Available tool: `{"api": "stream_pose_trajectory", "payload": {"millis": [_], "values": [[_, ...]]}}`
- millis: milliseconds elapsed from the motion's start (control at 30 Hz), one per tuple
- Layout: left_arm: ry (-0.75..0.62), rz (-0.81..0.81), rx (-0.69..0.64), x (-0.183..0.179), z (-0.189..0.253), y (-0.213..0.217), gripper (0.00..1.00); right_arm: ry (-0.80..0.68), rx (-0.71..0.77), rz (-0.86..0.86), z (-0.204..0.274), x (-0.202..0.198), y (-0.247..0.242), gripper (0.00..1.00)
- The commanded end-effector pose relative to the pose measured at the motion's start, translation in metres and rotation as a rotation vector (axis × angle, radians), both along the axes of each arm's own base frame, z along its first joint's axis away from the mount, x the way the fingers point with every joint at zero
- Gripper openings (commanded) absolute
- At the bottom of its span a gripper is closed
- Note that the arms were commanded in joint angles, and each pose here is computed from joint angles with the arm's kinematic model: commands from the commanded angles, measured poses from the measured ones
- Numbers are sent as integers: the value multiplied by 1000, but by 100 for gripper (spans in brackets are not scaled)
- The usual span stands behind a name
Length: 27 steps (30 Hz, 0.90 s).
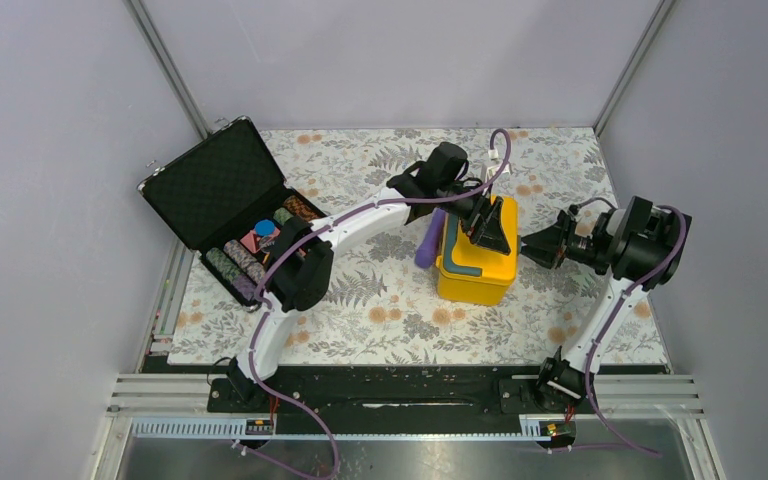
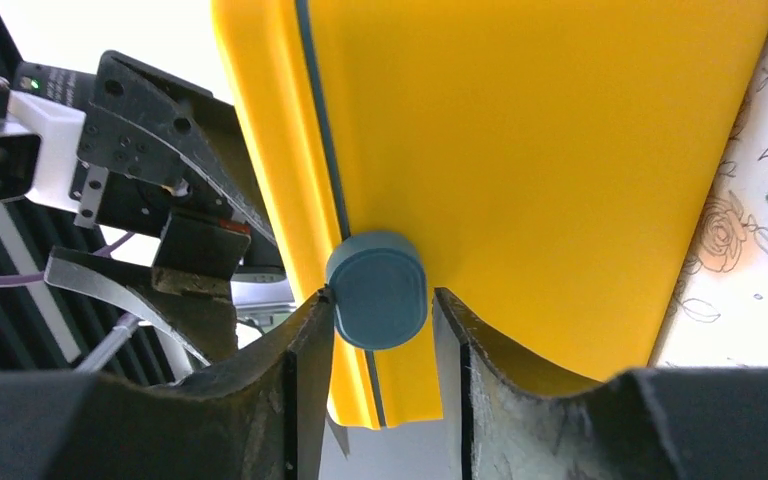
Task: Organize the medicine kit
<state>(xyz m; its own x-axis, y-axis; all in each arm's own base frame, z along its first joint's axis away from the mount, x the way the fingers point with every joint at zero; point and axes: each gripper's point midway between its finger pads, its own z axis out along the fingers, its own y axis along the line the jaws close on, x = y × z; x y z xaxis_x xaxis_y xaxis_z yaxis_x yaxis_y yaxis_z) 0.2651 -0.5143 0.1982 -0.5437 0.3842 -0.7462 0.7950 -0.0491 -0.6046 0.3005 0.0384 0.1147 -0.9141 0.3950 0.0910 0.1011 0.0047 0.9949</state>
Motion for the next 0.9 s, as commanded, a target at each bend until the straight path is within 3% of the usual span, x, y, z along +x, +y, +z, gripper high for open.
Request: {"api": "stream_pose_trajectory", "payload": {"millis": [0, 367, 600, 667, 700, 733, 867], "values": [[139, 46, 249, -15, -78, 21, 93, 188, 72, 71, -8, -15, 7, 45], [141, 42, 247, -15, -79, 20, 93, 183, 67, 71, -6, -20, 5, 46], [86, 49, 250, -9, -72, 21, 94, 62, 3, 64, 12, -12, 0, 48], [37, 48, 251, -4, -68, 24, 95, 18, -24, 66, 18, -6, -3, 65], [8, 50, 250, 0, -64, 25, 96, 5, -36, 68, 22, -3, -5, 87], [-19, 56, 247, 5, -59, 26, 97, -8, -47, 70, 24, 1, -7, 99], [-122, 99, 199, 28, -21, 36, 99, -63, -87, 63, 40, 18, -16, 99]]}}
